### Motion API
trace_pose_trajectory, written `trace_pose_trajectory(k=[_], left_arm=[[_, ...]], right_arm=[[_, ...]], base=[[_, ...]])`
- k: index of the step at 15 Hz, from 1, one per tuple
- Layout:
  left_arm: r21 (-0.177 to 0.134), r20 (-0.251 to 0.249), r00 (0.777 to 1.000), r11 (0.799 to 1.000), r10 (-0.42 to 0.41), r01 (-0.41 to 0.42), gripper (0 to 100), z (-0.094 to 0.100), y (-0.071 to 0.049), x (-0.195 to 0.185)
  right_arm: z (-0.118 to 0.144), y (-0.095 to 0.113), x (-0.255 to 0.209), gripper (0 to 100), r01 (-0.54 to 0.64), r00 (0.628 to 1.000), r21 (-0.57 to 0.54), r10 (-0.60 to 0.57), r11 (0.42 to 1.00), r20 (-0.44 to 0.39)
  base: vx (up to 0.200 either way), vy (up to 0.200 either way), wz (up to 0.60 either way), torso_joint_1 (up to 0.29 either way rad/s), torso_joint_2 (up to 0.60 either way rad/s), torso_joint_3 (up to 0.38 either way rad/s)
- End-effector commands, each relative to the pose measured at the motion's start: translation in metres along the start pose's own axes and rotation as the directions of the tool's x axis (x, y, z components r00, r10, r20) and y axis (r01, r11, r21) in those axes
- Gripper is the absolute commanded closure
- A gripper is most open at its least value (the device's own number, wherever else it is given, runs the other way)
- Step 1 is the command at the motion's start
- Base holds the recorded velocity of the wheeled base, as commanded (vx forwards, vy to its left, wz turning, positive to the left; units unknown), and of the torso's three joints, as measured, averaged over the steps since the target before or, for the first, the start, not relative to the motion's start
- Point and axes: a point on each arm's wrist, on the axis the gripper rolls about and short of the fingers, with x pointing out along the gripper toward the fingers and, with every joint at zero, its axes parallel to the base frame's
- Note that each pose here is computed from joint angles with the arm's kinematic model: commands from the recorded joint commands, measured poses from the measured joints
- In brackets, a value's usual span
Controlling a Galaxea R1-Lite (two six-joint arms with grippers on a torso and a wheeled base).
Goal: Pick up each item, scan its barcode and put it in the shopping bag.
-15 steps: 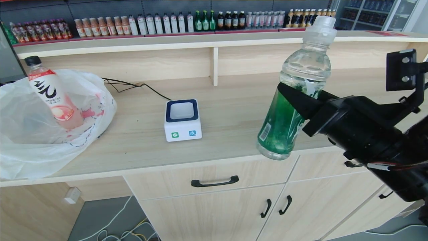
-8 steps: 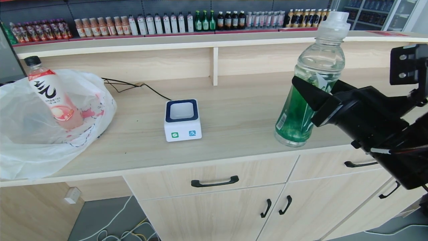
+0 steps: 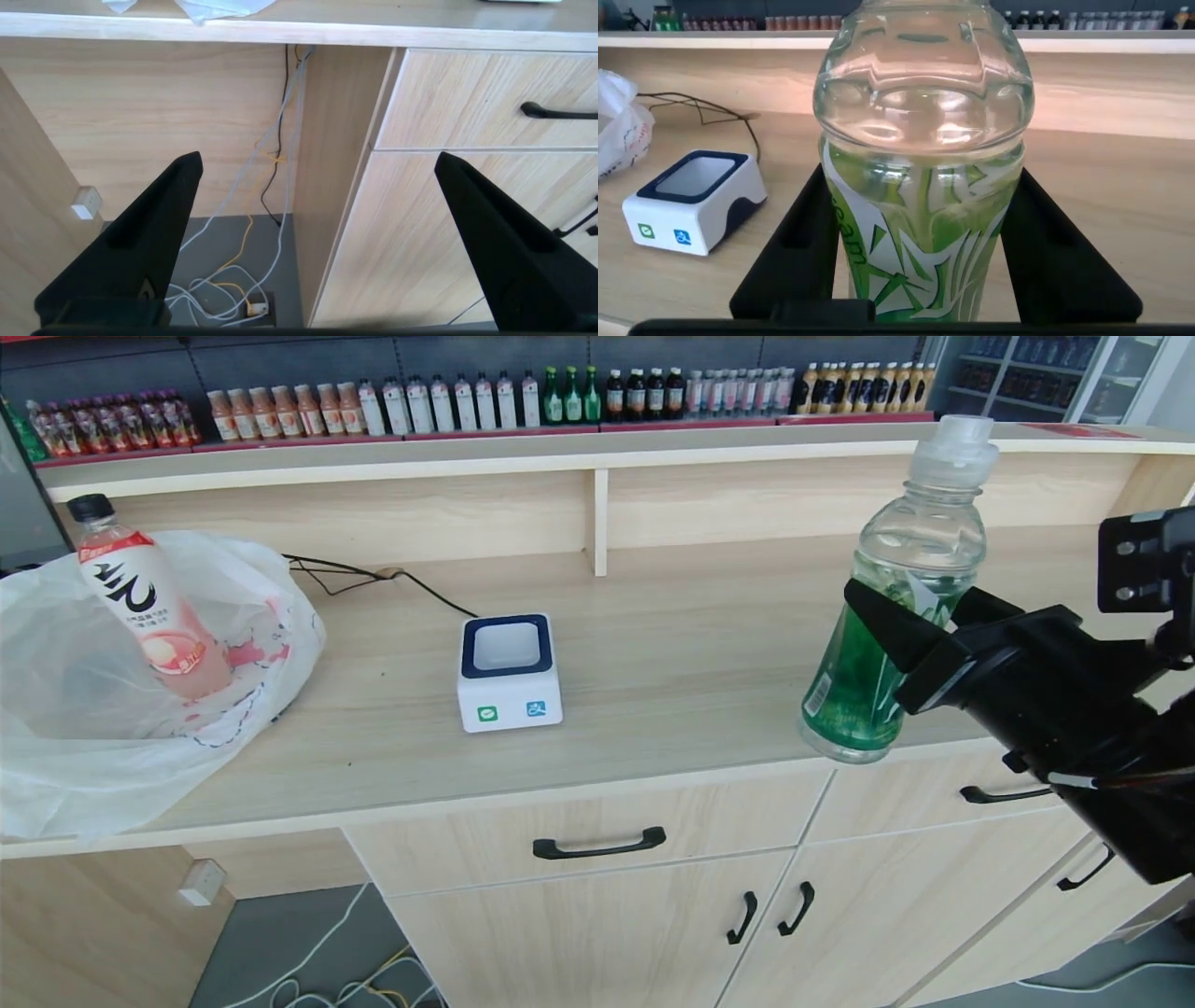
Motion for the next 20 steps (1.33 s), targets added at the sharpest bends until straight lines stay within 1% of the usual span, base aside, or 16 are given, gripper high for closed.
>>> trace_pose_trajectory(k=[1,3,7,8,9,10,14,16,17,20], left_arm=[[0.000,0.000,1.000,1.000,0.000,0.000,0,0.000,0.000,0.000],[0.000,0.000,1.000,1.000,0.001,-0.001,0,0.000,0.000,0.000],[0.001,0.000,1.000,1.000,0.001,-0.001,0,0.000,0.000,0.000],[0.001,0.000,1.000,1.000,0.000,0.000,0,0.000,0.000,0.000],[0.000,0.000,1.000,1.000,0.001,-0.001,0,0.000,0.000,0.000],[0.000,0.000,1.000,1.000,0.001,-0.001,0,0.000,0.000,0.000],[0.000,0.000,1.000,1.000,0.001,-0.001,0,0.000,0.000,0.000],[0.001,0.000,1.000,1.000,0.001,-0.001,0,0.000,0.000,0.000],[0.001,0.000,1.000,1.000,0.001,-0.001,0,0.000,0.000,0.000],[0.001,0.000,1.000,1.000,0.000,0.000,0,0.000,0.000,0.000]], right_arm=[[0.002,-0.001,-0.001,100,0.000,1.000,-0.001,0.000,1.000,0.010],[0.004,-0.001,-0.003,100,0.001,1.000,-0.003,-0.001,1.000,0.022],[0.003,-0.004,-0.010,100,0.008,1.000,-0.007,-0.008,1.000,0.016],[0.005,-0.006,-0.012,100,0.020,1.000,-0.010,-0.020,1.000,0.021],[0.009,-0.014,-0.014,100,0.056,0.998,-0.023,-0.055,0.998,0.036],[0.012,-0.017,-0.017,100,0.065,0.997,-0.026,-0.064,0.998,0.042],[0.014,-0.017,-0.022,100,0.064,0.997,-0.026,-0.063,0.998,0.045],[0.025,-0.017,-0.014,100,0.066,0.993,-0.022,-0.063,0.998,0.095],[0.034,-0.018,-0.007,100,0.069,0.988,-0.017,-0.066,0.997,0.136],[0.043,-0.019,0.000,100,0.063,0.985,0.028,-0.066,0.998,0.161]], base=[[0.000,0.200,0.00,-0.002,0.00,0.002],[0.000,0.200,0.00,0.019,0.01,-0.002],[0.000,0.200,0.00,0.000,0.01,0.004],[0.000,0.200,0.00,0.012,0.01,0.002],[0.000,0.200,0.00,-0.002,0.01,0.007],[0.000,0.200,0.00,0.002,0.00,0.002],[0.000,0.200,0.00,0.005,0.00,0.004],[0.000,0.200,0.00,0.002,0.00,0.007],[0.000,0.000,0.00,0.000,0.00,0.000],[0.000,0.000,0.00,0.000,0.00,0.000]])
